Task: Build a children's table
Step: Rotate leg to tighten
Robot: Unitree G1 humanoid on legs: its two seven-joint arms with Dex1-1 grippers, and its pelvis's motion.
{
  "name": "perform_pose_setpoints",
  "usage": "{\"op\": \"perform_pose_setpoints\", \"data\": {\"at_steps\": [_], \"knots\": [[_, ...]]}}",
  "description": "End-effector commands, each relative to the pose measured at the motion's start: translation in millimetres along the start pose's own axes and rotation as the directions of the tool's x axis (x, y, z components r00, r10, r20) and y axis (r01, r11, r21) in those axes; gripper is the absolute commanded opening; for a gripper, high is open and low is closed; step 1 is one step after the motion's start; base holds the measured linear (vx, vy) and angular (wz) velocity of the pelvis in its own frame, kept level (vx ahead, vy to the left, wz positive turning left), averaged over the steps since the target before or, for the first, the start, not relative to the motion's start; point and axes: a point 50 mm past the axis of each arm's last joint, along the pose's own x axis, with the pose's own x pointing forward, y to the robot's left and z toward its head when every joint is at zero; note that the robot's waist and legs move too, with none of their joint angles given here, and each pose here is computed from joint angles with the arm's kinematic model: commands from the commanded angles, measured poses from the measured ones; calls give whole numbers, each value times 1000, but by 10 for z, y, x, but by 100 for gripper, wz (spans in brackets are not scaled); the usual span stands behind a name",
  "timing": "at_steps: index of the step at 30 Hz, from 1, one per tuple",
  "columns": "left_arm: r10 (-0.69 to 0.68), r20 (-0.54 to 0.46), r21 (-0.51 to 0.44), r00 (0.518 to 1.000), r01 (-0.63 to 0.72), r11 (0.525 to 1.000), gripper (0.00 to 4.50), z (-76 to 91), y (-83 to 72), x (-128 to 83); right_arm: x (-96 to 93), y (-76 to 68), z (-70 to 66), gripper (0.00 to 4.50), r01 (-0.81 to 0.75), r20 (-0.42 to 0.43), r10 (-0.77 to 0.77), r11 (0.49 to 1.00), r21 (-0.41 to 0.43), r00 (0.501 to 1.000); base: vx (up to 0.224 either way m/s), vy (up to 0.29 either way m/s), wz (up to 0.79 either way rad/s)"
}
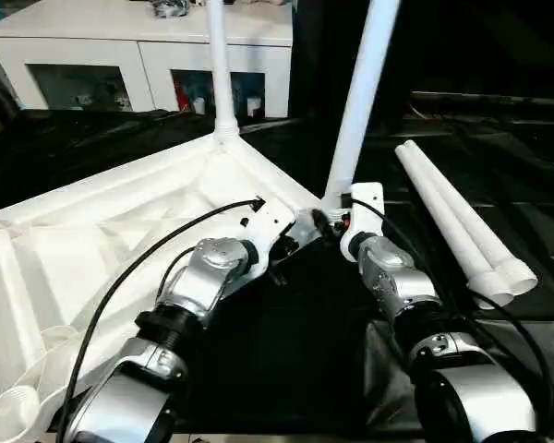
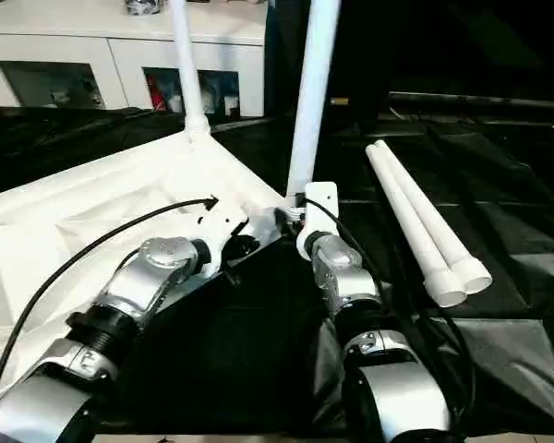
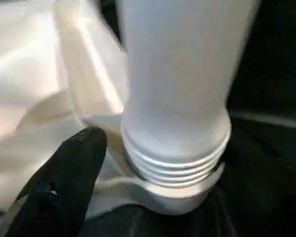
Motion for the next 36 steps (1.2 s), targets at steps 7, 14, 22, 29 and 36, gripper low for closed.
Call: {"op": "perform_pose_setpoints", "data": {"at_steps": [7,14,22,29,36], "knots": [[-204,141,87,969,193,977,0,-6,2,-285,-216,-256,142,398,-211,9,214,968,-134,977,0,0,0],[-315,142,115,939,300,947,0,-45,-30,-439,-429,-273,106,398,-466,-66,463,865,-185,884,0,0,0],[-330,140,116,933,316,942,0,-54,-41,-468,-451,-200,72,365,-530,-96,521,830,-174,848,0,0,0],[-332,130,111,934,320,941,0,-75,-31,-492,-458,-178,31,290,-549,-116,536,820,-163,836,0,0,0],[-281,114,86,953,272,958,0,-83,-21,-432,-407,-209,-103,268,-448,-128,435,888,-104,891,0,0,0]]}}
